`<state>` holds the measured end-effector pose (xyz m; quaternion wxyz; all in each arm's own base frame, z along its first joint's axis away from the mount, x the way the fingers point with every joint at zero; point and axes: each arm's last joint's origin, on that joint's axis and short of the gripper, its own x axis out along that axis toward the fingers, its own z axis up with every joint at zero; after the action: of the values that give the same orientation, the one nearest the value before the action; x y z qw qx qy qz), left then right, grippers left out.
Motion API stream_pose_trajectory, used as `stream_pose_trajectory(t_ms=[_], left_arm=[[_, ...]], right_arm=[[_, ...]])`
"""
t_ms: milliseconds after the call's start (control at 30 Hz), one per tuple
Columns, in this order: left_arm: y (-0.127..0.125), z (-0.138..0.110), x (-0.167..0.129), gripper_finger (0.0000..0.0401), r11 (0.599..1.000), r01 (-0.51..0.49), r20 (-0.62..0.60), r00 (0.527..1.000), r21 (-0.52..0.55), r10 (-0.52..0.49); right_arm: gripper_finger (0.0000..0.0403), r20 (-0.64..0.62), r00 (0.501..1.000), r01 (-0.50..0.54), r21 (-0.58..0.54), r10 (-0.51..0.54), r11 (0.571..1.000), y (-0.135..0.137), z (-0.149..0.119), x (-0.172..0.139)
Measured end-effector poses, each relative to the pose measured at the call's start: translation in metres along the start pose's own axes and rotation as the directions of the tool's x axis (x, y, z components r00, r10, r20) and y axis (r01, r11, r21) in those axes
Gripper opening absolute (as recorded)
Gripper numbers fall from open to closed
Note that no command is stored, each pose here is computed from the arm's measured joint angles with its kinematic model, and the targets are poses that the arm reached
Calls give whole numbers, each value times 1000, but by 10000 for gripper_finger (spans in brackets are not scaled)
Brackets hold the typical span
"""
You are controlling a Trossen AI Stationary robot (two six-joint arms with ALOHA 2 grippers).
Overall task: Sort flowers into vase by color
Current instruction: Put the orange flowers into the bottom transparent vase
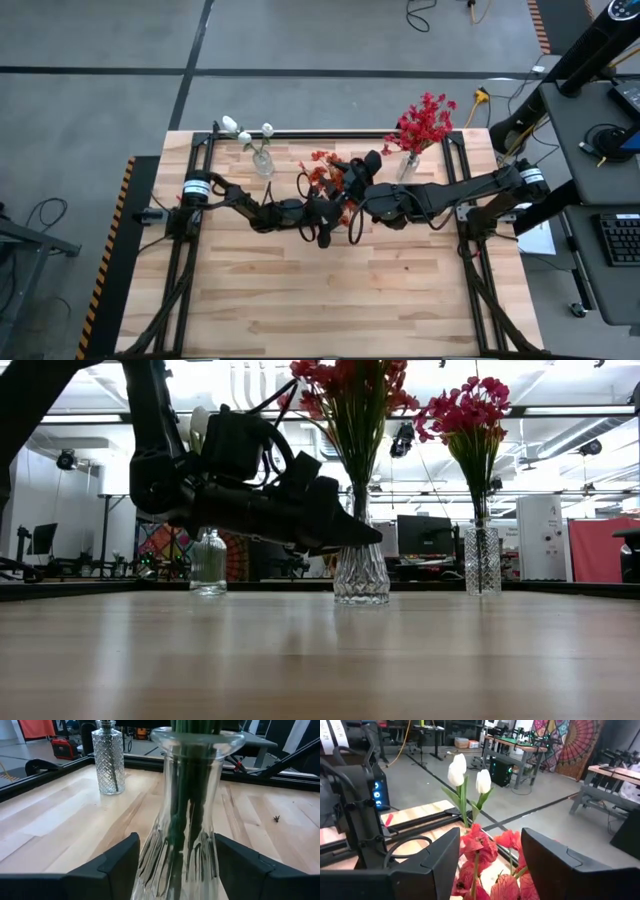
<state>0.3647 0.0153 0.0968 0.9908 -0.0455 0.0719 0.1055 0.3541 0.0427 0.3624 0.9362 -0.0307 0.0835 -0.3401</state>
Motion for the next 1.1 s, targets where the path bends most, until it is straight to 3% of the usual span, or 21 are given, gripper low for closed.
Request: stream_pose_trajectory(t_ms=[167, 433, 533, 800, 1100], left_arm=[[0, -1, 0, 257, 1000, -1, -6, 1000, 6, 1], [0, -3, -1, 301, 1000, -1, -27, 1000, 18, 2], [1, -5, -2, 304, 1000, -2, -40, 999, 22, 3], [3, -10, -9, 303, 1000, -3, -66, 998, 27, 5], [4, -5, -21, 303, 1000, -2, -60, 998, 26, 3]], right_arm=[[225, -8, 1000, 2, -17, -2, 1000, -1, -1, 1], [299, -16, 1000, 4, -52, -4, 999, -2, -2, 2], [322, -16, 1000, -12, -82, 10, 997, -2, -2, 2], [360, -9, 1000, -5, -36, 5, 999, -4, 3, 3], [366, 8, 1000, 17, -11, -17, 1000, -11, 13, 8]])
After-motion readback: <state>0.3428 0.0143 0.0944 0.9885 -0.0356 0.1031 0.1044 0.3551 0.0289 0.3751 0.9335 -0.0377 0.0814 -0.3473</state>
